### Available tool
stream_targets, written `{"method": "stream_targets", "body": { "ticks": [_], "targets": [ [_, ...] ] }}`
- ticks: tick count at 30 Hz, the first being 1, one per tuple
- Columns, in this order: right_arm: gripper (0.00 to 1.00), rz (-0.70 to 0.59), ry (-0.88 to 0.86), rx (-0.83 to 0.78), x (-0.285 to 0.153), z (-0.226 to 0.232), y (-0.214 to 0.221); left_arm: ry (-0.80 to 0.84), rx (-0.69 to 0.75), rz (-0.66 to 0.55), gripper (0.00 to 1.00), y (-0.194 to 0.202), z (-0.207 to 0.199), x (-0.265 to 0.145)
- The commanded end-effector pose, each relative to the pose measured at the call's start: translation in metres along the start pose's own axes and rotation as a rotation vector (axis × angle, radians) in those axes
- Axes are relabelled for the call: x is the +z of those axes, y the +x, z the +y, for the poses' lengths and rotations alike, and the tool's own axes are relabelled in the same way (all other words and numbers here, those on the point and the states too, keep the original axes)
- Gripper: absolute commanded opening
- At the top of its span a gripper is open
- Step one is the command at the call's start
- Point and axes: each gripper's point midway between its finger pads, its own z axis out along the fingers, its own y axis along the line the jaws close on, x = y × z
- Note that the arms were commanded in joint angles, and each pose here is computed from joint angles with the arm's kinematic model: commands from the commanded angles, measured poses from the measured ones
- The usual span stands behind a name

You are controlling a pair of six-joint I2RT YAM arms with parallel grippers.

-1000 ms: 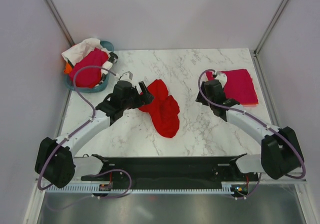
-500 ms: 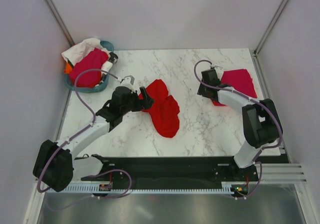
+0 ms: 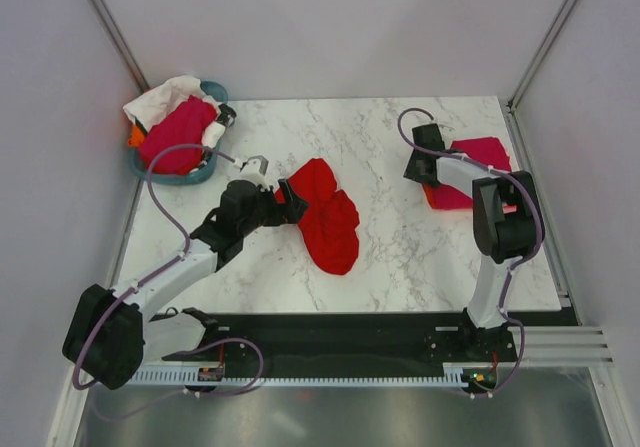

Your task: Fold and stack the t-shirts

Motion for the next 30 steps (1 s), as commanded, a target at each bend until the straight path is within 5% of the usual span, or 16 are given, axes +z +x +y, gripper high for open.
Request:
{"method": "stream_targets", "body": {
  "ticks": [1,7,10,15,24,30],
  "targets": [
    [0.57,-0.022,0.07,0.041,0.009,-0.025,-0.023,0.056,0.056,-0.045,0.95,-0.012,-0.012,0.001],
    [0.6,-0.027,0.095,0.066,0.007,-0.043,-0.03,0.08,0.066,-0.001,0.95,-0.004,-0.015,0.009],
    [0.68,-0.024,0.014,0.046,-0.009,-0.029,-0.029,0.078,0.071,0.022,0.95,0.001,-0.013,0.014],
    [0.66,-0.078,-0.136,-0.041,-0.061,0.015,-0.022,0.07,0.074,0.042,0.95,0.006,-0.011,0.019],
    [0.56,0.061,-0.601,-0.269,-0.142,0.086,0.087,0.041,0.098,0.077,0.89,0.013,-0.003,0.028],
    [0.55,0.213,-0.743,-0.343,-0.158,0.104,0.159,0.016,0.101,0.123,0.89,0.021,0.002,0.038]
  ]
}}
